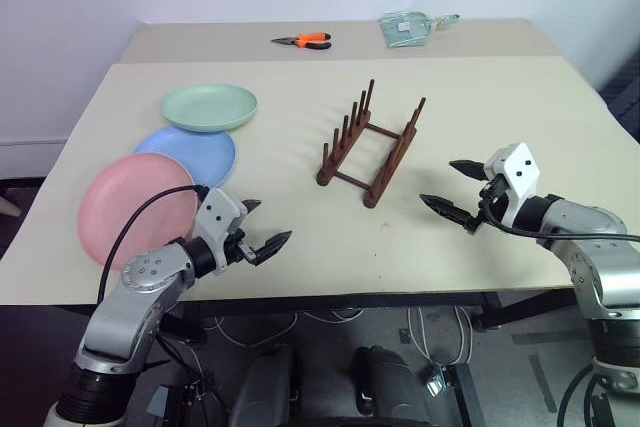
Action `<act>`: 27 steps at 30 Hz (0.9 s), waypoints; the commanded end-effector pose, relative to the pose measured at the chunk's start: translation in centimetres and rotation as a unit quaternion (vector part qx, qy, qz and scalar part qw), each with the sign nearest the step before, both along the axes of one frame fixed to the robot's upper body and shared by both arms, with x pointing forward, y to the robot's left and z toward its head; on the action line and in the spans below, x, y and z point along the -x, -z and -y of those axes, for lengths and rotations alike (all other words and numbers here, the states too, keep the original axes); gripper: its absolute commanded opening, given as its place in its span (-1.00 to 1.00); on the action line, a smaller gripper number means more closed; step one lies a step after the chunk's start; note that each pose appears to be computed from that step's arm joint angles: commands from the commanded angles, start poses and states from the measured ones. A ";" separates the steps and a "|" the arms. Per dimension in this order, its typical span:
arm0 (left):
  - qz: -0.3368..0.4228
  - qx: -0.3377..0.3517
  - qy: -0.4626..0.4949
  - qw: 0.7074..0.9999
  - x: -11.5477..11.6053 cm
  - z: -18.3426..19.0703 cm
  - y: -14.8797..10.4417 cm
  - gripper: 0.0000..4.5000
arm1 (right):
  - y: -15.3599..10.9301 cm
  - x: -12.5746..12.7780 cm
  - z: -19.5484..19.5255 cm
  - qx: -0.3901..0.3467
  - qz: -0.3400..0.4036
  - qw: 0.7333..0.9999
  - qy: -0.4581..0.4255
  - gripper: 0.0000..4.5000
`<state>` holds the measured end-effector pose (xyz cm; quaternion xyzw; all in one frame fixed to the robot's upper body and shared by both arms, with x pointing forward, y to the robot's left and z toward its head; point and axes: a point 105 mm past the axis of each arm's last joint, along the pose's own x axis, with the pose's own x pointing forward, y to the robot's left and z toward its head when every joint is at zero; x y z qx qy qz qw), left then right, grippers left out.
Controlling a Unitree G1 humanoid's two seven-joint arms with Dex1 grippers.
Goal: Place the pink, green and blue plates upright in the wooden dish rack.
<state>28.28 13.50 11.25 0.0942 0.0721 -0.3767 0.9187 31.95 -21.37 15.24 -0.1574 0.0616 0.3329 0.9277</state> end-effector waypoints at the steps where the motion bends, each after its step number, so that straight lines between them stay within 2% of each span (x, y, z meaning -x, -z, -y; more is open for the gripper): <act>1: 0.021 -0.003 0.007 1.000 0.1 0.4 -0.8 0.97 | -0.7 0.4 -0.8 0.001 0.023 1.000 -0.013 1.00; 8: 0.018 0.007 0.014 1.000 0.1 0.8 -1.0 0.97 | -0.9 0.6 -1.8 -0.008 0.021 0.999 -0.023 1.00; 14: 0.017 0.002 0.030 0.999 0.0 1.9 -0.7 0.97 | 0.1 1.6 -2.0 -0.007 -0.007 0.999 -0.040 1.00; 17: 0.011 -0.035 0.058 0.998 -0.5 4.1 0.5 0.97 | 0.1 2.4 -2.6 -0.036 -0.040 0.996 -0.064 1.00; 20: 0.029 -0.078 0.073 0.994 -2.2 8.0 1.9 0.97 | -0.1 2.4 -2.7 -0.027 -0.031 0.997 -0.060 1.00; 23: 0.016 -0.068 0.057 0.996 -4.0 12.5 2.9 0.97 | -0.3 2.2 -1.9 -0.013 -0.018 0.999 -0.038 1.00; 27: -0.016 -0.067 0.008 0.998 -6.1 15.3 4.2 0.97 | -0.7 2.5 -1.3 0.000 -0.007 1.000 -0.024 1.00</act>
